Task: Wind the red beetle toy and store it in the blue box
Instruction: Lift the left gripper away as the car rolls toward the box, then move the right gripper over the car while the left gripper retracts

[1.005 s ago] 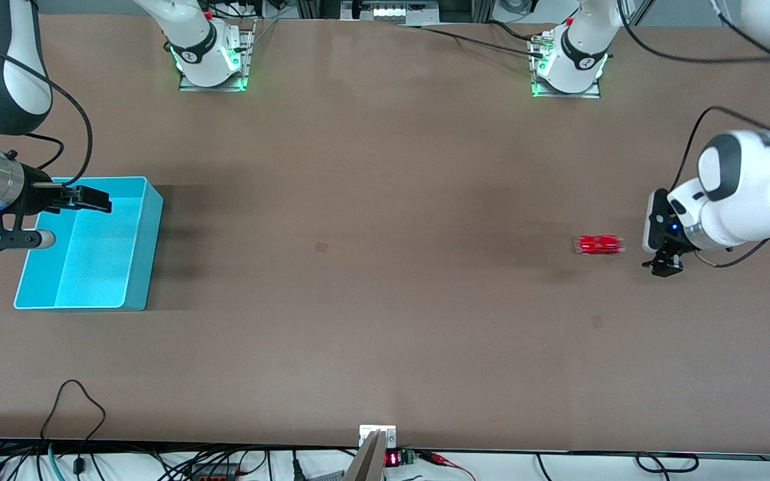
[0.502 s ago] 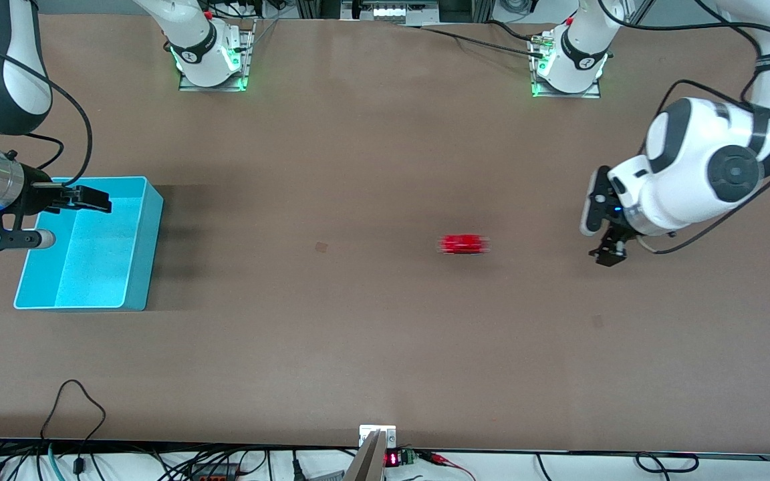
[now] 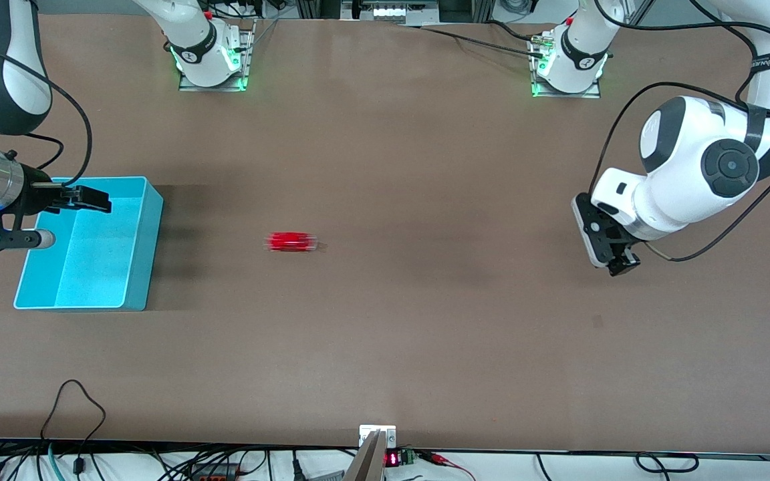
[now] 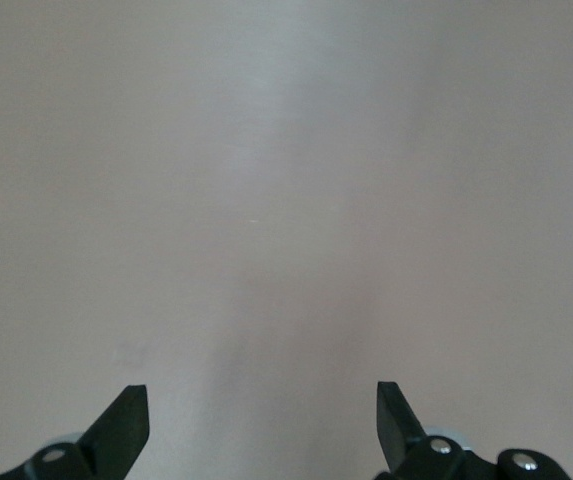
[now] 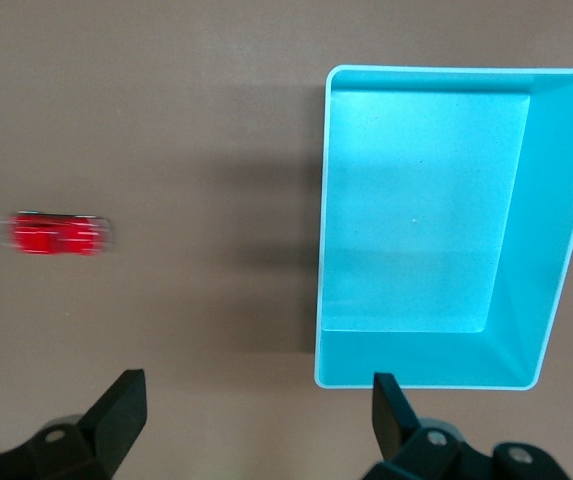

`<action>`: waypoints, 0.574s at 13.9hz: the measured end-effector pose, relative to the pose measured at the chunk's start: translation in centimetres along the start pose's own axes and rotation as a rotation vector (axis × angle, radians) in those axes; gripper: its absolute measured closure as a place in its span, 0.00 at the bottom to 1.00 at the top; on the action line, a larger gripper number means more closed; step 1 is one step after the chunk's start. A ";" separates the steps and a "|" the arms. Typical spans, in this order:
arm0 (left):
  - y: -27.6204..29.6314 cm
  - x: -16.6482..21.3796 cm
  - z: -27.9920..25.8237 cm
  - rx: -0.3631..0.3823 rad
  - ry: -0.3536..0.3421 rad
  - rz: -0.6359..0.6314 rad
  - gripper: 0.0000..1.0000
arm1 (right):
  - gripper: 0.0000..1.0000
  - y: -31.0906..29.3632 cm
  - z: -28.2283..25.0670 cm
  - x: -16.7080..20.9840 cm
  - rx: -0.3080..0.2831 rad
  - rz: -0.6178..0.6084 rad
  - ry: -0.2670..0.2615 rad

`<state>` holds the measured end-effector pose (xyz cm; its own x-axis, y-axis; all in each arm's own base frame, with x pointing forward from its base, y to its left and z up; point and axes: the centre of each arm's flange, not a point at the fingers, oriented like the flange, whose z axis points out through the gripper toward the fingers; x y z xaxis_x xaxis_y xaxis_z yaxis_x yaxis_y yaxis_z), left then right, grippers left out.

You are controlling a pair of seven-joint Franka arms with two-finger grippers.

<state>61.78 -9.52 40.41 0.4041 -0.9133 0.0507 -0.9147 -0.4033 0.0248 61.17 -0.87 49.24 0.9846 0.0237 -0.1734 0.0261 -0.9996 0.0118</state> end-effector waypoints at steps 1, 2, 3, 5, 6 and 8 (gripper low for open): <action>-0.7 -0.2 -0.9 0.022 0.012 -0.086 0.00 | 0.00 0.0 0.0 0.0 0.000 0.000 0.000; -1.4 -0.4 -2.0 0.043 0.026 -0.176 0.00 | 0.00 0.0 0.0 0.0 0.000 0.000 0.000; -2.1 -0.6 -3.2 0.062 0.042 -0.274 0.00 | 0.00 0.0 0.0 0.0 0.000 0.000 0.000; -3.5 -1.8 -5.0 0.092 0.066 -0.480 0.00 | 0.00 0.0 0.0 0.0 0.000 0.000 0.000; -4.3 -2.8 -5.6 0.103 0.071 -0.575 0.00 | 0.00 0.0 0.0 0.0 0.000 0.000 0.000; -5.6 -4.8 -7.5 0.106 0.069 -0.753 0.00 | 0.00 0.0 0.0 0.0 0.000 0.000 0.000</action>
<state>64.95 -2.45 47.48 0.9148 -0.3856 0.1203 -0.3863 -0.9222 -0.0185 61.18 -0.87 49.22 0.9845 0.0236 -0.1737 0.0260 -0.9996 0.0116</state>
